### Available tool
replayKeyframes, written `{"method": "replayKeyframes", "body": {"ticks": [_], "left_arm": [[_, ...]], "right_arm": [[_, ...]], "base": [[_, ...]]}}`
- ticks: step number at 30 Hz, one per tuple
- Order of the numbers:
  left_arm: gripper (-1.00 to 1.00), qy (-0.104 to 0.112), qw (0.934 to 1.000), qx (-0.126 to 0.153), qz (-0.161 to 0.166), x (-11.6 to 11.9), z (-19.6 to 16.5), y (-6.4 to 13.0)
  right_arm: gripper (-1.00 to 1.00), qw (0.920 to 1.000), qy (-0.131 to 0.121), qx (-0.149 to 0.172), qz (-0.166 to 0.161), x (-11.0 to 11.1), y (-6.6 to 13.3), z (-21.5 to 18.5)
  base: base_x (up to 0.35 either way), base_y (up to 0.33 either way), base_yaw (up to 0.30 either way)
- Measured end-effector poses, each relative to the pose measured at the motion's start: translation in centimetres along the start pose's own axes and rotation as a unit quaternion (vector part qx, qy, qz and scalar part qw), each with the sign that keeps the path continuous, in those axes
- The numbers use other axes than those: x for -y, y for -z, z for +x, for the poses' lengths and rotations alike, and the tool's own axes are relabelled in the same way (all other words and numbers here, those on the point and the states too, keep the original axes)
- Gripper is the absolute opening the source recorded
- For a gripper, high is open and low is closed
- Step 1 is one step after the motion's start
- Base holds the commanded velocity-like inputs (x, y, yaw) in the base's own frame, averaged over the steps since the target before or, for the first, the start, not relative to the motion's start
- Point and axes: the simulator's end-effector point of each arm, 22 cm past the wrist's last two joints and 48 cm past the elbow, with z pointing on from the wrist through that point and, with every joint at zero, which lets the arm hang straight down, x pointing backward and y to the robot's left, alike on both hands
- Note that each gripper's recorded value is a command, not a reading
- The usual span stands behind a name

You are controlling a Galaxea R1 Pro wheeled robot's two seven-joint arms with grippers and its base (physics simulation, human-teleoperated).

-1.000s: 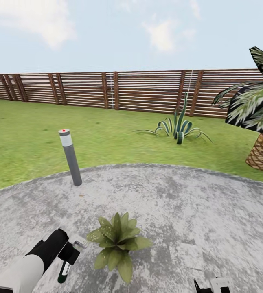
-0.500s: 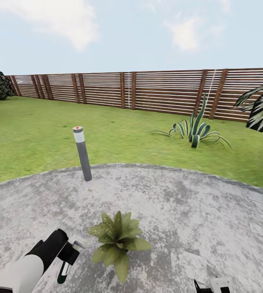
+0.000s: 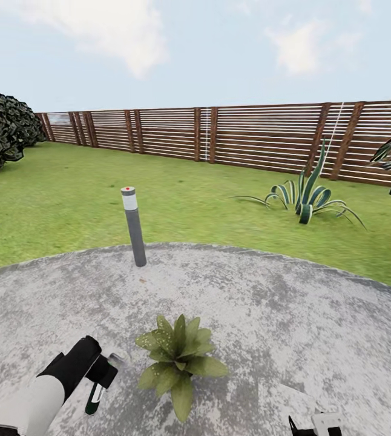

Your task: Pick up the pesticide atomizer in the garden and spray insectifuge to fully cover both potted plants in the garden.

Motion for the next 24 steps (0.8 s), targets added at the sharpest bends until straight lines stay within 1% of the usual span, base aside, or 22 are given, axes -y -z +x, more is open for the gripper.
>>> {"method": "replayKeyframes", "body": {"ticks": [3, 5, 6, 8, 10, 12, 14, 17, 18, 21, 24], "left_arm": [[-1.0, -0.001, 1.0, 0.009, -0.002, -0.3, -1.0, 0.5], [-1.0, -0.003, 0.9997, 0.023, -0.004, -0.2, -2.3, 1.1], [-1.0, -0.001, 0.9995, 0.031, -0.008, -0.3, -3.4, 1.8], [-1.0, 0.003, 0.9993, 0.034, -0.015, -0.7, -4.0, 2.6], [-1.0, 0.002, 0.9993, 0.031, -0.018, -0.7, -3.8, 2.6], [-1.0, 0.002, 0.9996, 0.019, -0.019, -0.6, -2.4, 1.9], [-1.0, 0.003, 0.9999, -0.005, -0.01, 0.6, 1.0, 0.3], [-1.0, 0.007, 0.9997, -0.021, -0.004, 1.4, 3.6, -0.8], [-1.0, 0.009, 0.9995, -0.029, 0.001, 2.0, 5.0, -1.4], [-1.0, 0.009, 0.9994, -0.033, -0.001, 2.4, 5.6, -1.8], [-1.0, 0.011, 0.9992, -0.037, -0.01, 2.2, 6.0, -2.0]], "right_arm": [[1.0, 1.0, 0.0, 0.0, 0.0, 0.0, 0.0, 0.0], [1.0, 1.0, 0.0, 0.0, 0.0, 0.0, 0.0, 0.0], [1.0, 1.0, 0.0, 0.0, 0.0, 0.0, 0.0, 0.0], [1.0, 1.0, 0.0, 0.0, 0.0, 0.0, 0.0, 0.0], [1.0, 1.0, 0.0, 0.0, 0.0, 0.0, 0.0, 0.0], [1.0, 1.0, 0.0, 0.0, -0.001, -0.1, 0.0, 0.0], [1.0, 1.0, 0.0, 0.0, -0.001, -0.1, 0.0, 0.0], [1.0, 1.0, 0.0, 0.0, -0.001, -0.1, 0.0, 0.0], [1.0, 1.0, 0.0, 0.0, -0.001, -0.1, 0.0, 0.0], [1.0, 1.0, 0.0, 0.0, -0.001, -0.1, 0.0, 0.0], [1.0, 1.0, 0.0, 0.0, 0.0, 0.0, 0.0, 0.0]], "base": [[0.0, 0.0, 0.001], [0.0, 0.0, 0.0], [0.0, 0.0, 0.0], [0.0, 0.0, 0.0], [0.0, 0.0, 0.0], [0.0, 0.0, 0.0], [0.0, 0.0, 0.0], [0.0, 0.0, 0.0], [0.0, 0.0, 0.0], [0.0, 0.0, 0.0], [0.0, 0.0, 0.032]]}}
